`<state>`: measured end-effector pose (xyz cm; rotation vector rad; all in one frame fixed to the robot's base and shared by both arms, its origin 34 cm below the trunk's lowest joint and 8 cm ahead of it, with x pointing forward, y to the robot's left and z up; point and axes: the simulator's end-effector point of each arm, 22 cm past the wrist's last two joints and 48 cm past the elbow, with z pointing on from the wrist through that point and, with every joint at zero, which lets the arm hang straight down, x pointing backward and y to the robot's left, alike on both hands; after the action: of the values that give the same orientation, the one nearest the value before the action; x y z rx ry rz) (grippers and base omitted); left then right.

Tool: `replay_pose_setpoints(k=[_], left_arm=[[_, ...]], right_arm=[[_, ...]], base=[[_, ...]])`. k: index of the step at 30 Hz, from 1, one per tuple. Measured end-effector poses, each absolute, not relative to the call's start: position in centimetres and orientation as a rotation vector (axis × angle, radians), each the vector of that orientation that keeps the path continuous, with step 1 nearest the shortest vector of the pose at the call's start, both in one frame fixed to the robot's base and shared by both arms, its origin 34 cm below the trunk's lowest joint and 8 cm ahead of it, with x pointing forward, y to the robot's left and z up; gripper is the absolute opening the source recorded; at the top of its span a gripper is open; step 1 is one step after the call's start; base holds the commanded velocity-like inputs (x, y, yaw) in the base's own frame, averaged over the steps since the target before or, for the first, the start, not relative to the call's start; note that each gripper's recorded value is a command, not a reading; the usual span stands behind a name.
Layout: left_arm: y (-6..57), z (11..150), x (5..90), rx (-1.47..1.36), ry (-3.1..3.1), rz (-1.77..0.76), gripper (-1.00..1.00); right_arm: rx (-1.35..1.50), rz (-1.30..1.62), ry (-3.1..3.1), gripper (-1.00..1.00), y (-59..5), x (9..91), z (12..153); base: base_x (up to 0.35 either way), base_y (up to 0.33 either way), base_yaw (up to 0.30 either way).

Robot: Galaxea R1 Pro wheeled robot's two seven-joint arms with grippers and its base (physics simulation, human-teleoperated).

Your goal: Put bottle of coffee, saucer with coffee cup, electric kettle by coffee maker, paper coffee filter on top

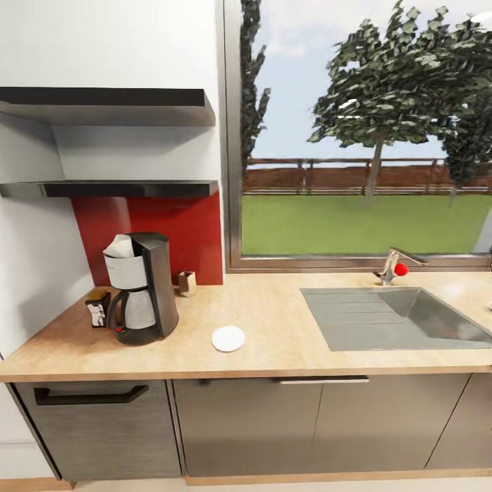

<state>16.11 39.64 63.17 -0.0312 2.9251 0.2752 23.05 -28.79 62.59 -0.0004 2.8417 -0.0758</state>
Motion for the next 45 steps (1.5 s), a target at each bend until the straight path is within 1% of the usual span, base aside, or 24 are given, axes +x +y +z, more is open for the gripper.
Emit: replay_pose_setpoints(k=[15,23,30,35,45], left_arm=[[39.5,63.2,16.2,-0.033,2.923,0.269,1.00],[35.1,62.5,16.4,-0.040,2.927,0.187,1.00],[34.3,62.4,16.5,-0.044,2.925,0.173,1.00],[34.1,62.4,16.6,-0.048,2.919,0.169,1.00],[34.0,62.4,16.3,-0.033,2.926,0.167,1.00]], right_arm=[[0.000,-0.076,2.842,1.00,-28.8,23.1,62.6],[0.002,-0.091,2.840,1.00,-29.6,23.1,62.6],[0.001,-0.093,2.839,1.00,-29.7,23.1,62.7],[-0.001,-0.093,2.840,1.00,-29.7,23.1,62.7],[-0.004,-0.088,2.840,1.00,-29.4,23.1,62.6]], base=[[0.000,-0.272,0.073],[0.017,-0.272,0.004],[0.130,-0.247,0.000],[0.182,-0.144,0.000],[0.022,-0.014,0.000]])
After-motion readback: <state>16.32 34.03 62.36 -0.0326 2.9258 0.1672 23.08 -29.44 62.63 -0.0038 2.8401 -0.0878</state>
